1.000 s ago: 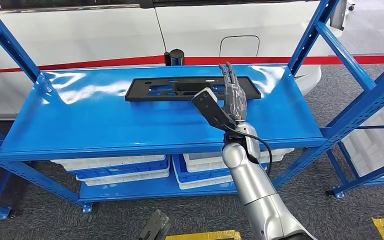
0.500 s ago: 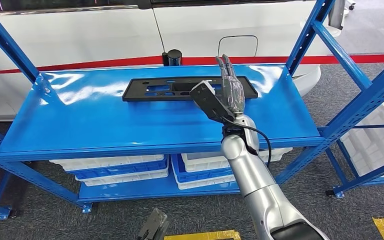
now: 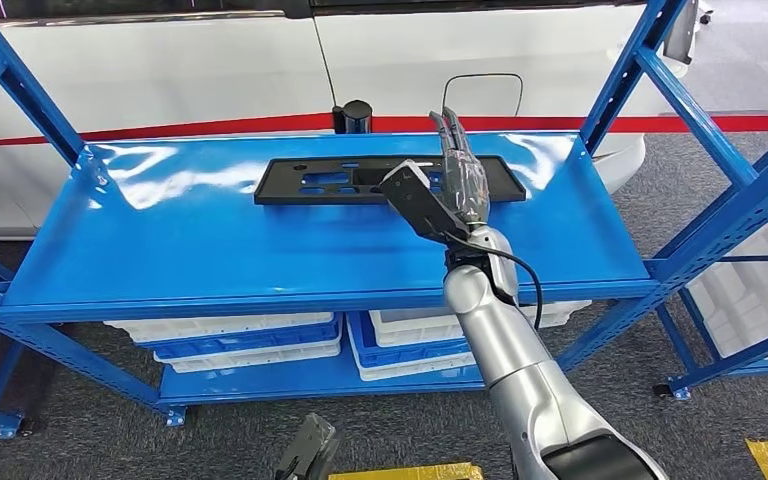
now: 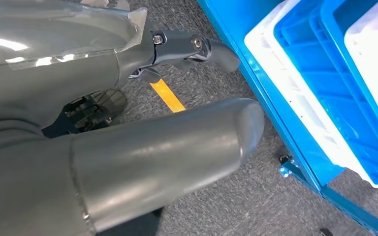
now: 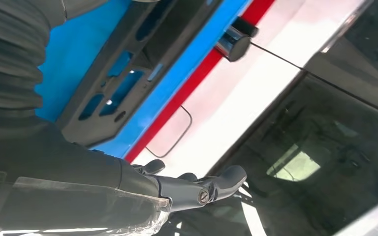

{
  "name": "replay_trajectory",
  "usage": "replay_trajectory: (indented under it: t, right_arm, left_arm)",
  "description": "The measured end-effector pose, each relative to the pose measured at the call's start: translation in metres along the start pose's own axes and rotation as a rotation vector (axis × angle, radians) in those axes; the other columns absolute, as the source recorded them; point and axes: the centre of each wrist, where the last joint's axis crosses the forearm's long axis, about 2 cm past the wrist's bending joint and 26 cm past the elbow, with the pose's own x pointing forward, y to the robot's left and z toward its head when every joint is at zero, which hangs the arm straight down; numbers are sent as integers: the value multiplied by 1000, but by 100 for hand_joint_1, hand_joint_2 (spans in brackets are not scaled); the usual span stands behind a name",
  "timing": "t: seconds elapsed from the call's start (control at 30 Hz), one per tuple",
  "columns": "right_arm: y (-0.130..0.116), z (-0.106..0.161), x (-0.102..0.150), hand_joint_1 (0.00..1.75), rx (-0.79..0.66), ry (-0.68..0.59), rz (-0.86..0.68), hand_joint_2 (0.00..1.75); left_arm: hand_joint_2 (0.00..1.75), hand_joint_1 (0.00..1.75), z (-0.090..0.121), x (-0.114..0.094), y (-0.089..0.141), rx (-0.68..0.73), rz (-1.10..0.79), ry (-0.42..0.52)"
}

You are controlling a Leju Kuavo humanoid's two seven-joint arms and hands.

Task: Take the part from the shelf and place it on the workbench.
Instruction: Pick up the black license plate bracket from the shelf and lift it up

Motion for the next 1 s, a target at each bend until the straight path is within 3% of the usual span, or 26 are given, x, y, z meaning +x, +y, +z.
replay_trajectory:
  t: [1.0]
  right_arm:
    - [6,8,-26,0,7,44,6,175]
  left_arm:
    - [0,0,0,0,2,2,-3,16]
